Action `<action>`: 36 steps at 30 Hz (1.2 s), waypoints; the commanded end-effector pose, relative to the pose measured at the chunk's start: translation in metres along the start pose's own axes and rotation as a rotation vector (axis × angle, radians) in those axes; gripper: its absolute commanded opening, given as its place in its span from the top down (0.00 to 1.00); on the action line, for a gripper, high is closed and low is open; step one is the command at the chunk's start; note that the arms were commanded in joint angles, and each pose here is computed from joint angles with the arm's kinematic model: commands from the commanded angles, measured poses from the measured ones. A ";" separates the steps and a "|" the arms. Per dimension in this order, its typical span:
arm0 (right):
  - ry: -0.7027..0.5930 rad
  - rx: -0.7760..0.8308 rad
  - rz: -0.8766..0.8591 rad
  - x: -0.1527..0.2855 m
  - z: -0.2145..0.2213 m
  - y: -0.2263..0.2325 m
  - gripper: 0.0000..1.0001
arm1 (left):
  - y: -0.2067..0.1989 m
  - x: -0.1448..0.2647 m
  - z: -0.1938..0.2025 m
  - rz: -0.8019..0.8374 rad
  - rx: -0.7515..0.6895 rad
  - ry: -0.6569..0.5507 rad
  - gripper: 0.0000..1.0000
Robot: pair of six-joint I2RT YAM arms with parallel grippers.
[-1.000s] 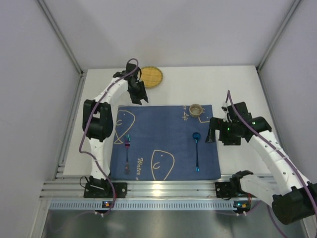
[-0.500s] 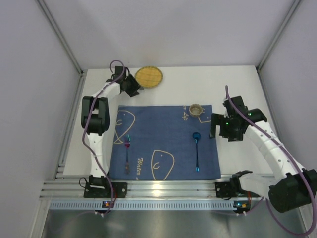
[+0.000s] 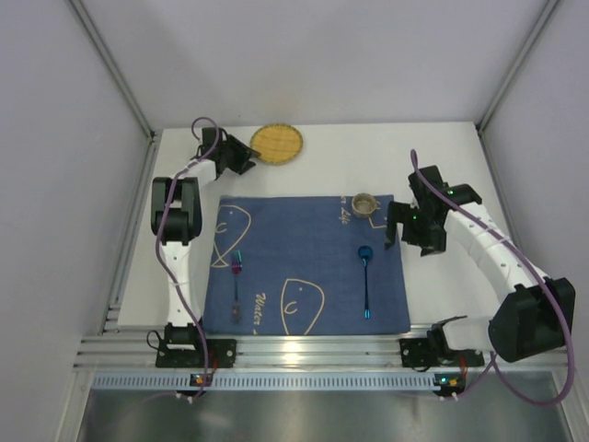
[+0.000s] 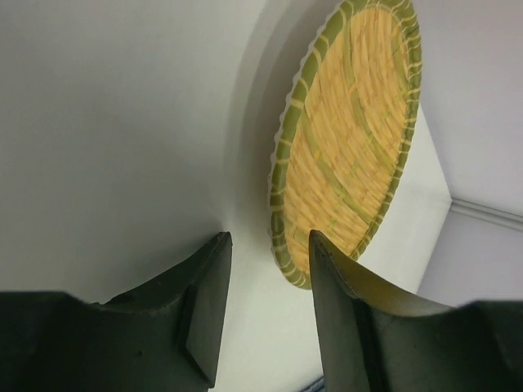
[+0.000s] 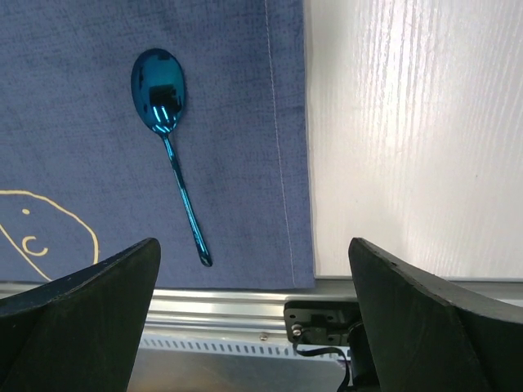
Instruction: Set the dinner table for one person
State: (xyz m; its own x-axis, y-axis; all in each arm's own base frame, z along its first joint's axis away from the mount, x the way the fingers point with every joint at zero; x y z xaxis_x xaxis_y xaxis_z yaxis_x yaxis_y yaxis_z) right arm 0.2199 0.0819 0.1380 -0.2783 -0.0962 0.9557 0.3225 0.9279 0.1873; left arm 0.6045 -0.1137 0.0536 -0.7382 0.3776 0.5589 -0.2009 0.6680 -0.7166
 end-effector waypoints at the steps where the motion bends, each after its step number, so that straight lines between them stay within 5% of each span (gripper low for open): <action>1: -0.060 -0.021 -0.023 0.004 -0.023 0.011 0.01 | 0.015 -0.016 -0.007 0.002 0.045 -0.026 0.51; 10: -0.040 -0.012 -0.010 -0.004 -0.033 0.018 0.01 | 0.018 -0.042 -0.003 0.109 0.147 -0.016 0.59; 13: -0.037 -0.007 -0.008 -0.005 -0.034 0.017 0.01 | 0.022 -0.046 0.000 0.114 0.159 -0.015 0.77; 15: -0.037 -0.011 -0.006 -0.005 -0.034 0.015 0.01 | 0.022 -0.047 -0.002 0.123 0.160 -0.021 1.00; 25: -0.048 -0.005 -0.039 -0.003 -0.030 0.012 0.01 | -0.035 -0.027 -0.019 0.391 0.117 -0.029 1.00; 36: -0.095 -0.014 -0.143 0.011 -0.009 0.011 0.01 | -0.116 0.068 -0.027 0.547 -0.041 0.002 1.00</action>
State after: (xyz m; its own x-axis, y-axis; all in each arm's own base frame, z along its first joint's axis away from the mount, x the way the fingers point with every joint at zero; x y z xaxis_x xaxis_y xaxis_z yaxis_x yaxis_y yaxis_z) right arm 0.2260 0.0842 0.1400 -0.3331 -0.1485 0.9311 0.3045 0.9177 0.2553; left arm 0.6106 -0.1429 0.0619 -0.7258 0.6127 0.3127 -0.0380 0.4182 -0.9076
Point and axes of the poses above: each gripper's point midway between its finger pads, its own x axis back along the fingers, its own y axis along the line the jaws close on, z = x × y, the point moved 1 cm from there along x, back along the fingers, and after that the axes turned 12 degrees about -x, right-handed, at the moved point
